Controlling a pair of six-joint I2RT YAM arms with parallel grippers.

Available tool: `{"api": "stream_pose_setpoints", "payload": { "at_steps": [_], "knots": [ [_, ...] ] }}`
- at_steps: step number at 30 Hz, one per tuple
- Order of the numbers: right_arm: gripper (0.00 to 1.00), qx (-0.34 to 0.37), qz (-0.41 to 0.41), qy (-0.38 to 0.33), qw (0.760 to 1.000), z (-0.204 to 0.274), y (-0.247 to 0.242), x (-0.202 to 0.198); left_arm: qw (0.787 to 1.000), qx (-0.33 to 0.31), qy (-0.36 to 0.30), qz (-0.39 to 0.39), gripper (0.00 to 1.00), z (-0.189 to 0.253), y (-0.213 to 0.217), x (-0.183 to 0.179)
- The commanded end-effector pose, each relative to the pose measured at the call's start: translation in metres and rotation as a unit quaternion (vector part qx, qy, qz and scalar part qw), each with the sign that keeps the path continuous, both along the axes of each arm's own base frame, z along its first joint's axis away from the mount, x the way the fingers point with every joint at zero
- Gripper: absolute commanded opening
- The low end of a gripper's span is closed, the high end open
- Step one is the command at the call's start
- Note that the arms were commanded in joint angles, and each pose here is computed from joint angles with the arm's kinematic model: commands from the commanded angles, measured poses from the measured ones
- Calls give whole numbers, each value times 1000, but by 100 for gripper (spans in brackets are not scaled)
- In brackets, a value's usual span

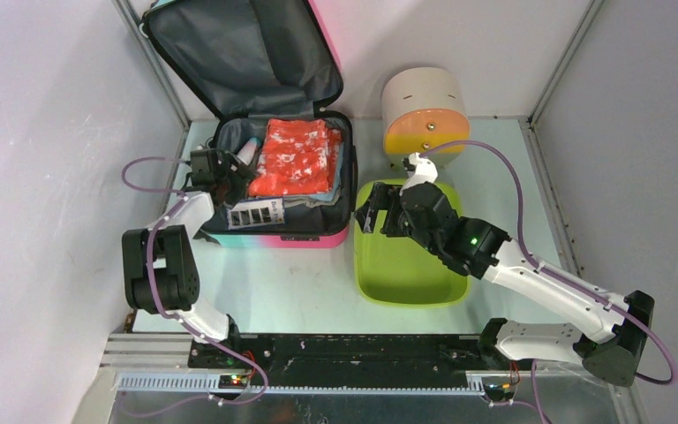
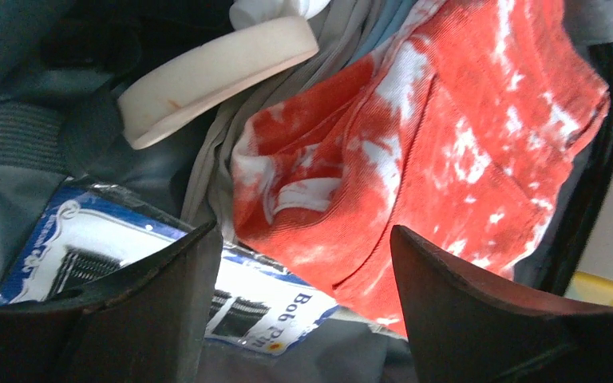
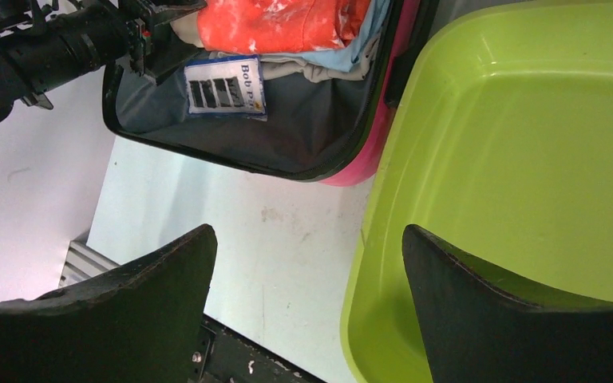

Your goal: Open, take out, and arrange the luggage

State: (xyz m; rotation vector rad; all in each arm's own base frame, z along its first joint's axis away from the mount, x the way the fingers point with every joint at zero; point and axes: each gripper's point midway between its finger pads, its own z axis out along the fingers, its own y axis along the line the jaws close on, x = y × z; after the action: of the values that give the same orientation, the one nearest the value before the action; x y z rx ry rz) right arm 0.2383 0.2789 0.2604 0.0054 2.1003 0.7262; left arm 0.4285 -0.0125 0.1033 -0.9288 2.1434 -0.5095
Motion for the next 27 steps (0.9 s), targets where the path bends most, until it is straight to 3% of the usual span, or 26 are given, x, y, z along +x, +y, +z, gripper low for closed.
{"api": "stream_pose_setpoints", "payload": {
  "at_steps": [1, 8, 10, 16, 27],
  "knots": [
    [88, 19, -17, -27, 999, 23, -1, 7, 998, -21, -55, 5, 81, 17, -5, 24],
    [88, 20, -13, -27, 999, 20, 6, 8, 995, -53, -80, -26, 65, 23, -23, 35],
    [88, 24, -15, -26, 999, 21, 8, 8, 996, -47, -76, -26, 65, 24, -21, 32],
    [88, 32, -9, -25, 999, 21, 15, 7, 999, 2, -32, -12, 81, 13, -7, 11],
    [88, 31, 4, -23, 999, 16, 25, 4, 999, -28, -18, -7, 81, -5, -13, 14]
  ]
}}
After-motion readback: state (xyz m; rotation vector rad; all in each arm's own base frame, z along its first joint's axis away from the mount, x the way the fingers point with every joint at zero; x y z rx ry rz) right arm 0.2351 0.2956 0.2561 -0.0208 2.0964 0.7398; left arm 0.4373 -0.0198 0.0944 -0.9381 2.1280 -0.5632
